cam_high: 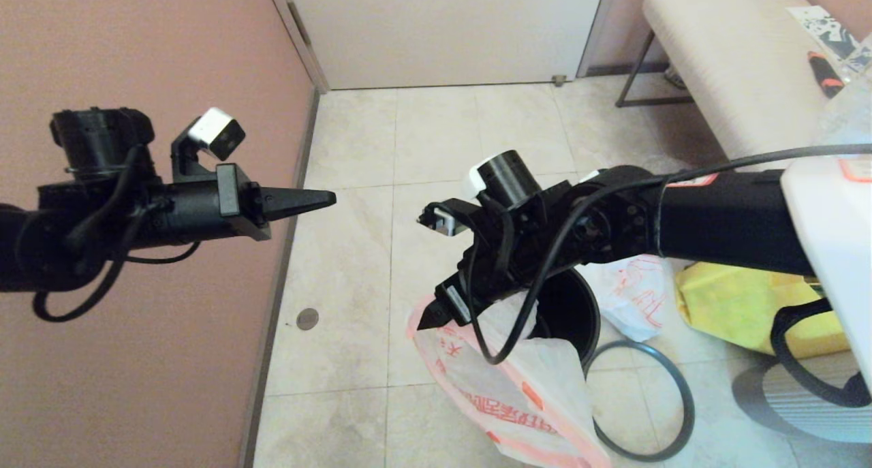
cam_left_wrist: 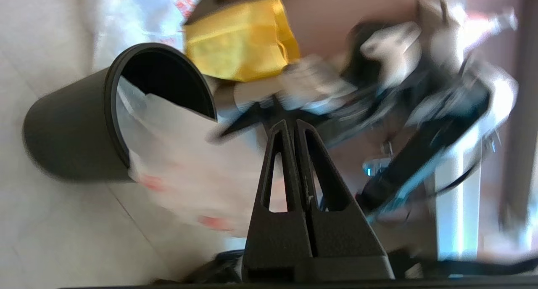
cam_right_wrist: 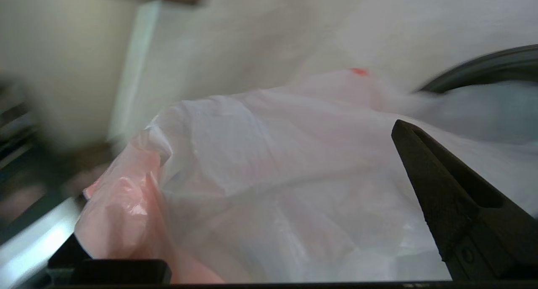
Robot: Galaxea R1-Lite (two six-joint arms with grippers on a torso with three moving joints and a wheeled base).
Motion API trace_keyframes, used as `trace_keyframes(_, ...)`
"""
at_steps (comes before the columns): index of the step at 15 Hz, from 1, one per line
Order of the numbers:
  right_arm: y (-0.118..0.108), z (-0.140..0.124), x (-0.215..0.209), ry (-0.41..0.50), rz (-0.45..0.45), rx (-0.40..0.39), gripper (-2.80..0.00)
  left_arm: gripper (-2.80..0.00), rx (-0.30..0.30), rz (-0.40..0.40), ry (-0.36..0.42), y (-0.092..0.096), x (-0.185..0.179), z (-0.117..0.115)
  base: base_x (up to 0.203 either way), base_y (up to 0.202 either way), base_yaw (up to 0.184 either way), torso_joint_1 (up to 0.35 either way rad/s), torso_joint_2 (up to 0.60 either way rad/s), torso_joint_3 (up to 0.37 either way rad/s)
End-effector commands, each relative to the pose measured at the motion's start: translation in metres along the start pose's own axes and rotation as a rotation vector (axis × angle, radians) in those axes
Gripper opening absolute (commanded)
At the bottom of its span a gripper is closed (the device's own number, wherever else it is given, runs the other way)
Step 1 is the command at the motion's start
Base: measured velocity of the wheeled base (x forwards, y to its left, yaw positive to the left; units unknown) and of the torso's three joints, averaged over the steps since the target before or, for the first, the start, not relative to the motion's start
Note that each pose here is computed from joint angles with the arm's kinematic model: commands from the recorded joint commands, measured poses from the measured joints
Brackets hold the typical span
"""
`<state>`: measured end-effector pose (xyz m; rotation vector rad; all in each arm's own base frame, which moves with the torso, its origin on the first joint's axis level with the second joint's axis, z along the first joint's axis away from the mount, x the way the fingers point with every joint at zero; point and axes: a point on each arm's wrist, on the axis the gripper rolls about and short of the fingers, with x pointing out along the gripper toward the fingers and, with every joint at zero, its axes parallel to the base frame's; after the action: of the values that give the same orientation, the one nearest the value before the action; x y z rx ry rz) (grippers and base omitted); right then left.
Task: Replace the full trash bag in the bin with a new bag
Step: Put the new garbage bag on the trash can
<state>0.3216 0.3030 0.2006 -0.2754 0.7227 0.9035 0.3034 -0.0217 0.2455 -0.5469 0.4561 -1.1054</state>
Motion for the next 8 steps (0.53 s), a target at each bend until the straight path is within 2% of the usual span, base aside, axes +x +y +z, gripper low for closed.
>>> trace_keyframes(1, 0.011, -0.007, 0.034, 0.020, -0.146, -0.010, 0.00, -2.80, -0.014, 0.123, -0.032, -0.038, -0.016, -0.005, 0.000, 0.000, 0.000, 0.000, 0.00, 0.000)
trace_keyframes(2, 0.013, -0.007, 0.039, 0.004, -0.187, -0.013, 0.00, -2.80, 0.003, 0.223, -0.014, -0.036, -0.009, -0.013, 0.000, 0.000, 0.000, 0.000, 0.00, 0.000)
trace_keyframes(4, 0.010, -0.005, 0.042, -0.022, -0.229, -0.008, 0.00, -2.80, 0.068, 0.478, 0.096, -0.035, 0.014, -0.034, 0.000, 0.000, 0.000, 0.000, 0.00, 0.000)
trace_keyframes(5, 0.007, -0.005, 0.042, -0.023, -0.235, -0.002, 0.00, -2.80, 0.097, 0.549, 0.176, -0.035, 0.024, -0.046, 0.000, 0.000, 0.000, 0.000, 0.00, 0.000)
trace_keyframes(6, 0.003, -0.004, 0.041, -0.036, -0.242, 0.004, 0.00, -2.80, 0.118, 0.568, 0.235, -0.035, 0.031, -0.054, 0.000, 0.000, 0.000, 0.000, 0.00, 0.000)
trace_keyframes(8, -0.009, -0.001, 0.044, -0.079, -0.262, 0.018, 0.00, -2.80, 0.170, 0.616, 0.271, -0.037, 0.045, -0.058, 0.000, 0.000, 0.000, 0.000, 0.00, 0.000)
